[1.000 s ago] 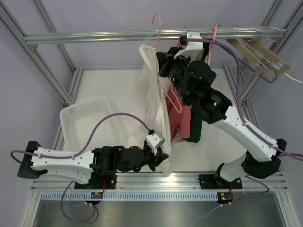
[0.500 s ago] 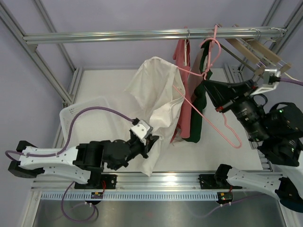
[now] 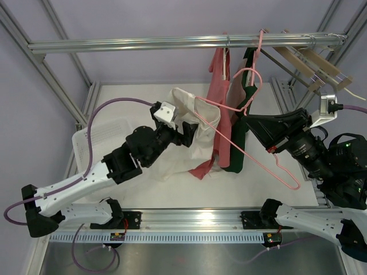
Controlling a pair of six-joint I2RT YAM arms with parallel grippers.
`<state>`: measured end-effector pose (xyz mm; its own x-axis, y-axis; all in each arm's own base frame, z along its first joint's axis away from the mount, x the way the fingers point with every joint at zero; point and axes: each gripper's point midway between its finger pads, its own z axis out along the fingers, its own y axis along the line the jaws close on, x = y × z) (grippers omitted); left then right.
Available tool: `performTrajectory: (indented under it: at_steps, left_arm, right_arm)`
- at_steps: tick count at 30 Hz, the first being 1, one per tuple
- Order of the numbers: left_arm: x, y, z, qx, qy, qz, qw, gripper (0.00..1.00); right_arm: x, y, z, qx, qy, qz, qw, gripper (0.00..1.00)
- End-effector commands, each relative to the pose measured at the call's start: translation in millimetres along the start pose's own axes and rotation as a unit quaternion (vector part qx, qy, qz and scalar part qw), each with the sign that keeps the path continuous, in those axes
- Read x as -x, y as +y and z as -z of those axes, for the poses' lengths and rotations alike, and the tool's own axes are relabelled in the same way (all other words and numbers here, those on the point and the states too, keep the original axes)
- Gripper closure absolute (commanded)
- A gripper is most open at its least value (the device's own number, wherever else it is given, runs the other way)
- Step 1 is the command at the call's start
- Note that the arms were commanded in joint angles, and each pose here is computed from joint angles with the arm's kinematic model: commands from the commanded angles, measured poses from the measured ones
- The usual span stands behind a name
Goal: Remove the t-shirt from the hanger
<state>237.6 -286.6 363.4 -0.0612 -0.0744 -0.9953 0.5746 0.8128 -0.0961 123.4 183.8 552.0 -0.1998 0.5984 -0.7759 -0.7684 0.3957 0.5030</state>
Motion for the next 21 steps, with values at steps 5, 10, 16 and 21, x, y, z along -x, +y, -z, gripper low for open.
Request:
performTrajectory:
  at_steps: [5,10,16,21]
  left_arm:
    - [52.2,2.1,-36.5,-0.013,-0.07,0.003,0.997,0.24]
    - [79.4,16.8,-31.1,0.022,-0.091,-0.024,0.995,1.0]
    - [123.6,32.0,0.7,0.04,-0.114,-0.033,0.992,1.0]
    - [186.9,43.3,25.1,0.058,-0.13,-0.064,0.988,1.0]
  right_arm:
    - [8.2,27.4,5.7,0.066,-0.012,-0.041,0.997,1.0]
    - [14.9,25.7,14.5,0.06,-0.022,-0.04,0.997,1.0]
    - [21.0,4.3,31.6,0.008,-0.037,-0.016,0.999,1.0]
    - [22.4,-19.1,55.3,-0.041,-0.052,-0.007,0.998,1.0]
